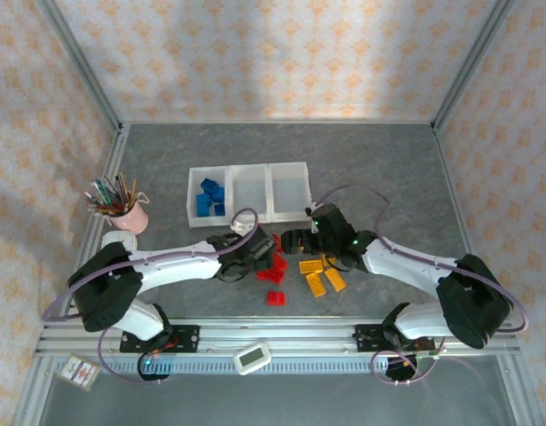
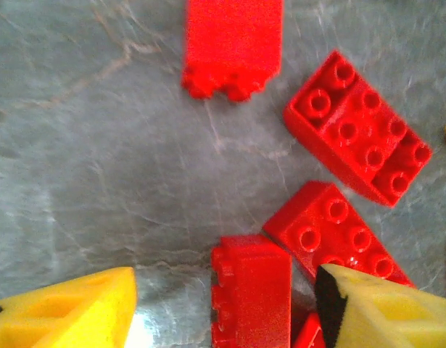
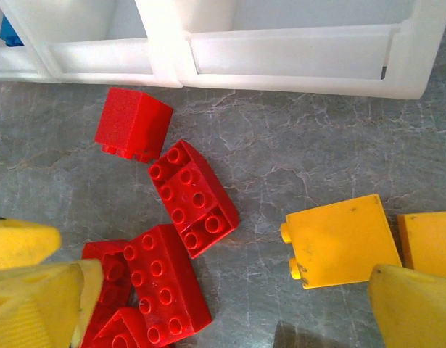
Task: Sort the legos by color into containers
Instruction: Pick up the lego from the middle-left of the table, then place the lego in the container, then pick up the lego from the center of the table.
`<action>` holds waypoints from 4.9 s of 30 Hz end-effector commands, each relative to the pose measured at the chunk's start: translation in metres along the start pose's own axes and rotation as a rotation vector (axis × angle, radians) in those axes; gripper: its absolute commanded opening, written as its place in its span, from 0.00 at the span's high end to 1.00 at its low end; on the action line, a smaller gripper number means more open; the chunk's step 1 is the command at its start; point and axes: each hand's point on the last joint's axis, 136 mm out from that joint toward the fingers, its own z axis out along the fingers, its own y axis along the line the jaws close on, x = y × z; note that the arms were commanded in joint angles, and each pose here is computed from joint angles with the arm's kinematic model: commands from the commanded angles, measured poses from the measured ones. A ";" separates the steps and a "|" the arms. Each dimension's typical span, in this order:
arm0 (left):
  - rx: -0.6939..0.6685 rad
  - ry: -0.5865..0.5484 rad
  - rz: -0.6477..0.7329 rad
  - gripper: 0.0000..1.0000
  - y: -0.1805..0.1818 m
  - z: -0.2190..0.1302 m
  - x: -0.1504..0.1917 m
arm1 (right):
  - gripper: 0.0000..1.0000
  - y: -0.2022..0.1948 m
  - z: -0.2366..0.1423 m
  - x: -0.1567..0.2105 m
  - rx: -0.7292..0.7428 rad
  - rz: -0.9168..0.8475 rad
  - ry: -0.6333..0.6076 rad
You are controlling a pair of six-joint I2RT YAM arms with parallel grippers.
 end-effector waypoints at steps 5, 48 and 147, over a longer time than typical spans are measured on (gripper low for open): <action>0.002 0.013 -0.013 0.44 -0.002 0.009 0.009 | 0.00 0.002 -0.002 -0.004 -0.011 0.013 -0.019; -0.184 -0.394 0.004 0.78 -0.001 -0.044 -0.203 | 0.00 0.019 -0.008 -0.097 -0.101 0.108 -0.203; -0.121 -0.119 -0.039 0.72 0.006 0.044 -0.080 | 0.00 -0.008 0.005 -0.031 -0.103 0.008 -0.063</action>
